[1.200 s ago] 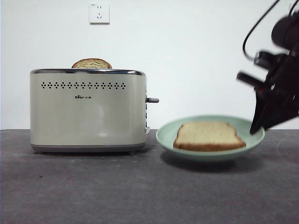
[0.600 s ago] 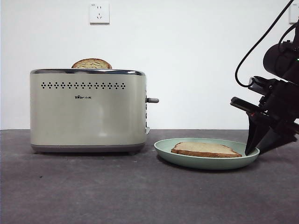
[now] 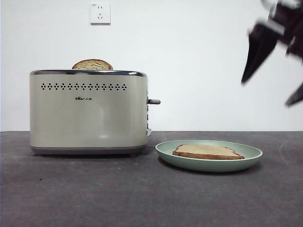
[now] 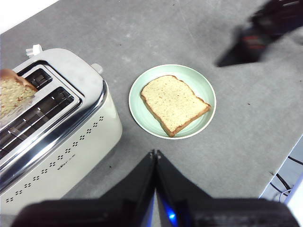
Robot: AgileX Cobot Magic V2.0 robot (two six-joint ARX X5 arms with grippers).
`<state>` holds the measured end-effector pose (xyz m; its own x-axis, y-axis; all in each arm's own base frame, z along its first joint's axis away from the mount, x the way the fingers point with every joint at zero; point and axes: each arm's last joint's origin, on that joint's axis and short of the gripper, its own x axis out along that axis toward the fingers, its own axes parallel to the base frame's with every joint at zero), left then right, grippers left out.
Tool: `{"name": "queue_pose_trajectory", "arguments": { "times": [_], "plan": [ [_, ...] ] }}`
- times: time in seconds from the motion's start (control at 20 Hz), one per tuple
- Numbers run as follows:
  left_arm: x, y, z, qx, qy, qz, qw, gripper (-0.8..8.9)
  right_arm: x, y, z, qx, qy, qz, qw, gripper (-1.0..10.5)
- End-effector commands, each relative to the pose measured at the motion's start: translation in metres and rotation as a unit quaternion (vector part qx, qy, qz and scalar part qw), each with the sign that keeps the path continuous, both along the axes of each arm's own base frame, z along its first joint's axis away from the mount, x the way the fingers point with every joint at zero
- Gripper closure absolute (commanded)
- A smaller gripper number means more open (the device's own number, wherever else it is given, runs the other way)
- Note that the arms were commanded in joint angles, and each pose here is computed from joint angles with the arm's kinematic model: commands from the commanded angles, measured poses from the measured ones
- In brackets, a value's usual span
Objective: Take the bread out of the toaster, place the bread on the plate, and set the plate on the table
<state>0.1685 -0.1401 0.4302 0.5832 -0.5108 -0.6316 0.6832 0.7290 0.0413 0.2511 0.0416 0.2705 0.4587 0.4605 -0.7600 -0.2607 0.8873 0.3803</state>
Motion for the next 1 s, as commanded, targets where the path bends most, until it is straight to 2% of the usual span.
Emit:
{"name": "queue_pose_trajectory", "arguments": {
  "times": [0.05,0.25,0.35,0.45,0.5,1.0],
  "plan": [
    [0.000,-0.001,0.000,0.001,-0.004,-0.008,1.000,8.22,-0.038,0.008,0.023,0.004,-0.011,0.050,0.999,4.5],
    [-0.001,0.000,-0.001,0.006,0.003,-0.008,1.000,8.21,-0.106,0.020,0.053,0.011,-0.045,0.127,0.991,5.1],
    [-0.003,0.001,-0.003,0.015,0.014,-0.007,1.000,8.22,-0.132,0.021,0.062,0.021,-0.063,0.154,0.986,6.6],
    [-0.003,0.001,-0.004,0.017,0.018,-0.007,1.000,8.21,-0.152,0.018,0.067,0.026,-0.078,0.174,0.981,9.1],
    [-0.003,0.001,-0.004,0.016,0.018,-0.006,1.000,8.21,-0.159,0.016,0.068,0.028,-0.083,0.180,0.980,9.6],
    [-0.003,0.001,-0.004,0.016,0.019,-0.005,1.000,8.17,-0.171,0.011,0.066,0.021,-0.066,0.185,0.980,9.5]
  ]
}}
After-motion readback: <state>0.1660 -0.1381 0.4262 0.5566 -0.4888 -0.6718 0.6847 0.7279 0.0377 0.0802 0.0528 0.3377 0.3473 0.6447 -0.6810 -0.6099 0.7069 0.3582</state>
